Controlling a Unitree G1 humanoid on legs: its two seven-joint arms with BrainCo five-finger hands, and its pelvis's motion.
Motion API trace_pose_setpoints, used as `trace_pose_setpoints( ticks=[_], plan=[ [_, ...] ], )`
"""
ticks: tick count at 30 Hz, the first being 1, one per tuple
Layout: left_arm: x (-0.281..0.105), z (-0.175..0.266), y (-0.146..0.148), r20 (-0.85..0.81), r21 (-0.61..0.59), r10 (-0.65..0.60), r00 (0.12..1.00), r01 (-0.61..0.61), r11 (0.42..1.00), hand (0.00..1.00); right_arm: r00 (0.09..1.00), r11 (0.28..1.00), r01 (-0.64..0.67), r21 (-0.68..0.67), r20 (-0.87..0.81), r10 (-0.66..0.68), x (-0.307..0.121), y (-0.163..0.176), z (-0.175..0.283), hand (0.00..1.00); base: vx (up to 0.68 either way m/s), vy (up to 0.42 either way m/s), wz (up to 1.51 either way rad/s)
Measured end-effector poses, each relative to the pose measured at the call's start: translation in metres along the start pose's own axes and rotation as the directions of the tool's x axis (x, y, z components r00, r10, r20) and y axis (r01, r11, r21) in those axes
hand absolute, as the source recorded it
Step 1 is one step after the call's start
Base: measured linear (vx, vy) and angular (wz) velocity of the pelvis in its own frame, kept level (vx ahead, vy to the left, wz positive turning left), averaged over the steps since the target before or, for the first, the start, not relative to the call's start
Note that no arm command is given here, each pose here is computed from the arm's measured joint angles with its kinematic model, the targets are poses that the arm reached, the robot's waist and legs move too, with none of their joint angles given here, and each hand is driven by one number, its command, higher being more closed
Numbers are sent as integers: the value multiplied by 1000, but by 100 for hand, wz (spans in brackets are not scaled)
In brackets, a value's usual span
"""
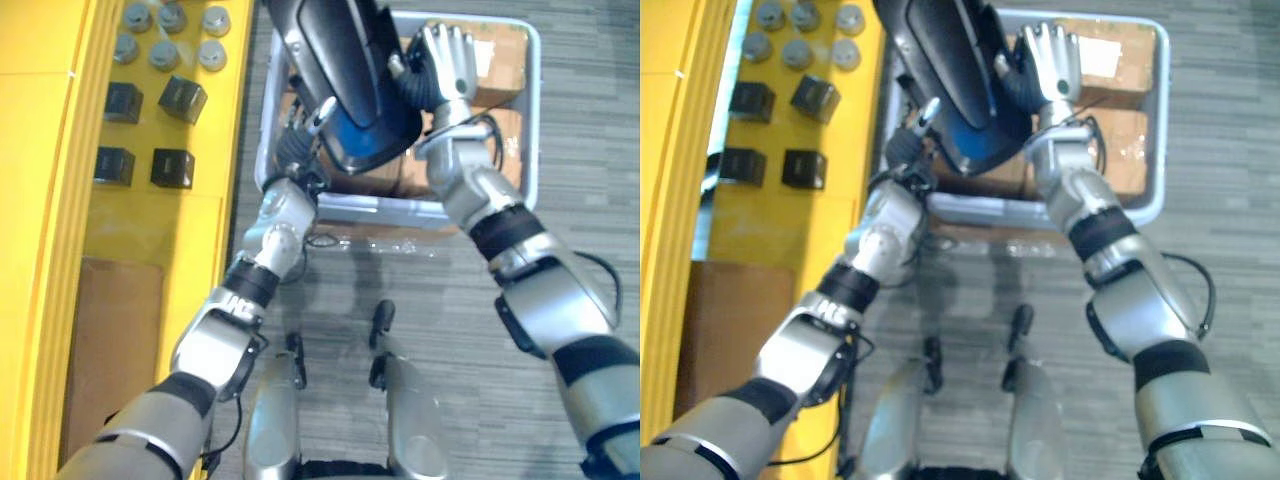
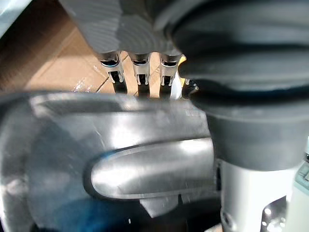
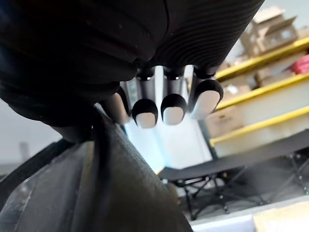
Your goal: Walk over and take plastic housings, then place them on the shelf
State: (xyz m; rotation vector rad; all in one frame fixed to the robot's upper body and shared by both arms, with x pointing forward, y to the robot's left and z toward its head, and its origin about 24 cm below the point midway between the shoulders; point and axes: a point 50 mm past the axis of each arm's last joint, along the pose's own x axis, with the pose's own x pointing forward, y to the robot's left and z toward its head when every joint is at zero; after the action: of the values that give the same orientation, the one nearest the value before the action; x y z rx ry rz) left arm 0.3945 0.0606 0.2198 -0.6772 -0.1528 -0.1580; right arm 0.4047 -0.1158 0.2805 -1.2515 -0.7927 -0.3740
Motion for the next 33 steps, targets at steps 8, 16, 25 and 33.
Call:
trace_pose_setpoints(
  ticks=[8,16,25,33],
  plan=[
    [0,2,2,39,76,7,999,-10,997,100,999,999,-15,30,36,14,-5,4,3,100,-8,8,1],
    [0,0,15,39,121,52,998,-56,991,100,997,995,-14,100,83,6,-19,12,11,100,-34,14,-1],
    [-11,-13,40,57,164,84,995,-92,982,100,996,977,-25,210,87,7,-41,24,19,100,-12,15,-1],
    [-34,-29,59,87,113,32,996,-42,993,100,992,935,-26,355,124,-19,-72,26,27,0,-13,53,-1]
  ],
)
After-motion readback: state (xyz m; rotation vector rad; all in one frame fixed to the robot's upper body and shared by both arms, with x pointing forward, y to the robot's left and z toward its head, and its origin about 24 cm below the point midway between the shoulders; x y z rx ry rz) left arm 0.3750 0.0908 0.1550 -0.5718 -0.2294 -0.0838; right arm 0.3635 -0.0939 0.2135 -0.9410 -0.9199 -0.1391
